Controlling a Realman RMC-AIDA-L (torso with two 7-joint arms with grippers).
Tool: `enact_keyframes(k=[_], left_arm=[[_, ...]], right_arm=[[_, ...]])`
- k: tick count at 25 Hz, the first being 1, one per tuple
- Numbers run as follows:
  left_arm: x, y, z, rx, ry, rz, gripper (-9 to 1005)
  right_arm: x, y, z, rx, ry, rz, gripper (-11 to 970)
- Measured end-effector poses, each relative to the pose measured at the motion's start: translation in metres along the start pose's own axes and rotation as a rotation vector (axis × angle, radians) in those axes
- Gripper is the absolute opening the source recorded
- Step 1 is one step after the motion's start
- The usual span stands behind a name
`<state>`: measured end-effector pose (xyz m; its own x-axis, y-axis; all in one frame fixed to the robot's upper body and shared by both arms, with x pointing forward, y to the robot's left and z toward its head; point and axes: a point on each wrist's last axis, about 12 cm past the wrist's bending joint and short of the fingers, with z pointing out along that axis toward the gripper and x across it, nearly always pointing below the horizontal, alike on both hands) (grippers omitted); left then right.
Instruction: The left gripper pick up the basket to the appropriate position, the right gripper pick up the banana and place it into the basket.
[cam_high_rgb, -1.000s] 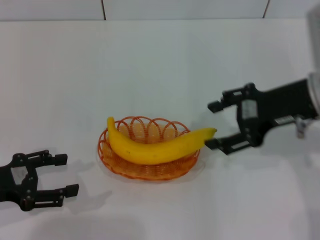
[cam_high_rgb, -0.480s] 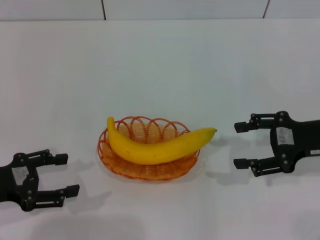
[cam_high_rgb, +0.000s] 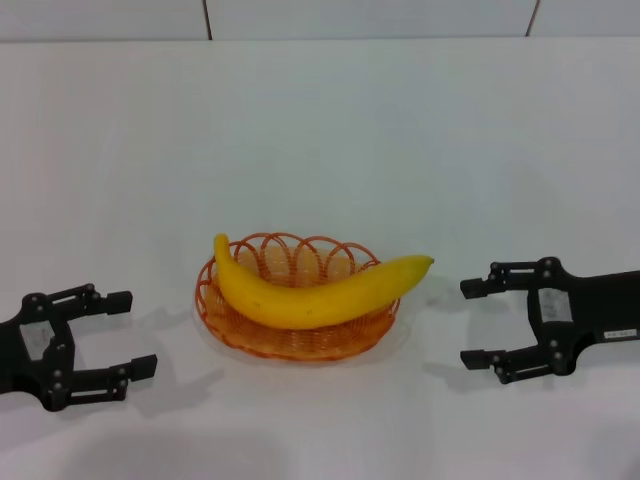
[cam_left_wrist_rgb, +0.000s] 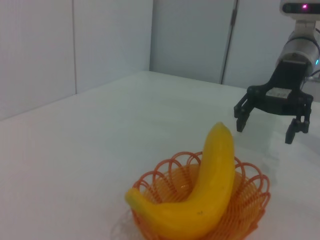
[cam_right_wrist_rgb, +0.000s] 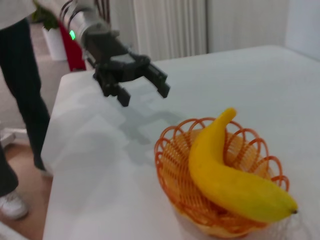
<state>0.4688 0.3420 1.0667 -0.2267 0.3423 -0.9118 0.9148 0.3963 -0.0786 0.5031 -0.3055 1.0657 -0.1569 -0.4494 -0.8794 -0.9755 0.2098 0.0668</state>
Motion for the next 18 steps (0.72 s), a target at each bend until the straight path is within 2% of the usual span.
enact_keyframes(k=[18], left_arm=[[0.0001, 0.0000, 0.0002, 0.002, 0.000, -0.006, 841]], right_arm=[[-0.0025, -0.0070, 0.0026, 0.038, 0.001, -0.015, 825]])
